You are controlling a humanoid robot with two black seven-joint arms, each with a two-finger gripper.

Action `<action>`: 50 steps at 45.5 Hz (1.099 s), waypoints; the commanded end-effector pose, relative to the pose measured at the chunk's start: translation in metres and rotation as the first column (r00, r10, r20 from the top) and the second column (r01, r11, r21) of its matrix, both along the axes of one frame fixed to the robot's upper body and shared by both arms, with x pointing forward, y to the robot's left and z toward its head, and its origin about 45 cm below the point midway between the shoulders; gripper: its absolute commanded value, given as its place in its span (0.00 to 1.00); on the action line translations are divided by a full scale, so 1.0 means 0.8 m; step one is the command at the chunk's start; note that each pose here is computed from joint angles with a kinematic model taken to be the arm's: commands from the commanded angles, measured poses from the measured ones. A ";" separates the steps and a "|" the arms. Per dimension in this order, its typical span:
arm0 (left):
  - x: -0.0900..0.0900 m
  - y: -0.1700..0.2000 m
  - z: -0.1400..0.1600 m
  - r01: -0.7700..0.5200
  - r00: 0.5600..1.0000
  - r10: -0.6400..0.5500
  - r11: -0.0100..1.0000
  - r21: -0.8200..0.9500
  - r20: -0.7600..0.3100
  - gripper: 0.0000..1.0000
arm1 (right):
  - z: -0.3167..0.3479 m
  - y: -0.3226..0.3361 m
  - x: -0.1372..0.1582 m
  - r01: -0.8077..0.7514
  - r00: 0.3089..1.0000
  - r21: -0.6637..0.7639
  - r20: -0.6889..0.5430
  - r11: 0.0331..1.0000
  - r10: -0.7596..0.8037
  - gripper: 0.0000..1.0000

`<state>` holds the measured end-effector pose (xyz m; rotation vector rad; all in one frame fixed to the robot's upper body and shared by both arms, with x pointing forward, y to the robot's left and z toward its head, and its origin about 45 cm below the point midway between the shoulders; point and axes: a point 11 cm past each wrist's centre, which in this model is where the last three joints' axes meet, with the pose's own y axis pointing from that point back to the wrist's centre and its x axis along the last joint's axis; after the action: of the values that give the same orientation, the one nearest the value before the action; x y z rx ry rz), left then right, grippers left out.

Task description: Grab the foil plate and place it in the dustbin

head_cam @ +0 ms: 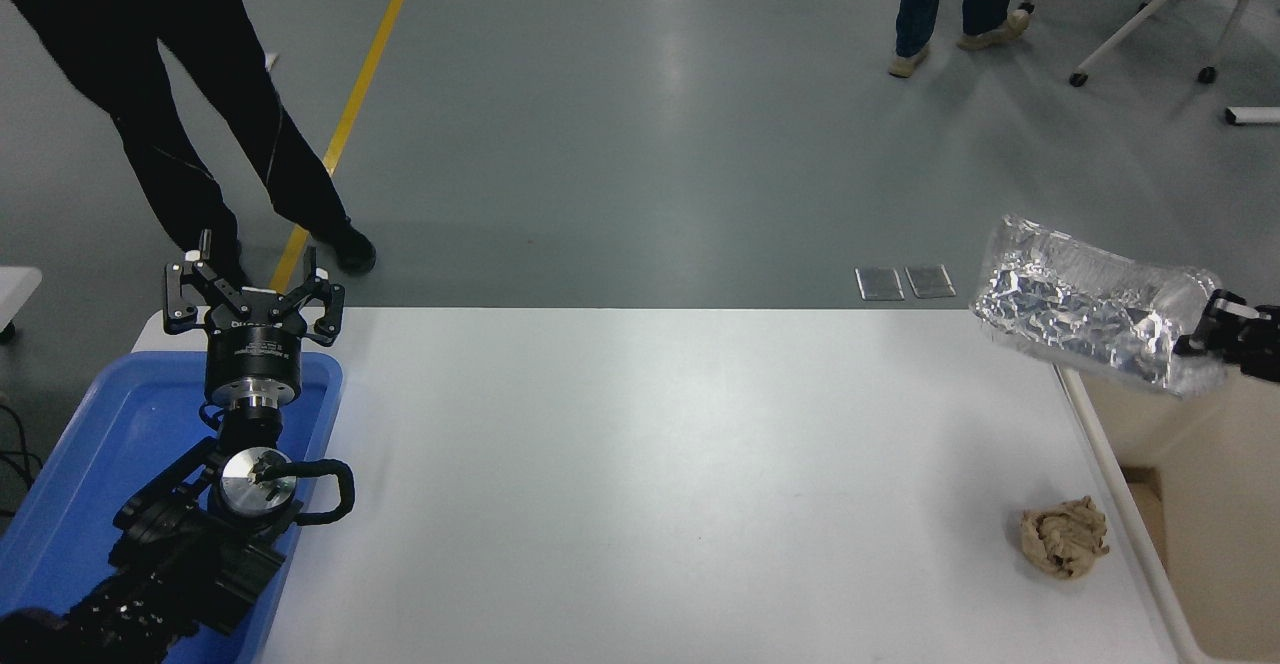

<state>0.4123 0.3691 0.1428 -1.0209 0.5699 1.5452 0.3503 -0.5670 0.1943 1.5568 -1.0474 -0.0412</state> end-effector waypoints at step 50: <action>0.000 0.000 0.000 -0.001 1.000 0.001 1.000 0.000 0.001 0.99 | -0.146 -0.041 -0.109 0.433 0.898 -0.220 0.019 0.874 -0.440 1.00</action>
<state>0.4122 0.3692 0.1427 -1.0234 0.5698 1.5461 0.2499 -0.6031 0.0704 1.0687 -1.2904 -0.2545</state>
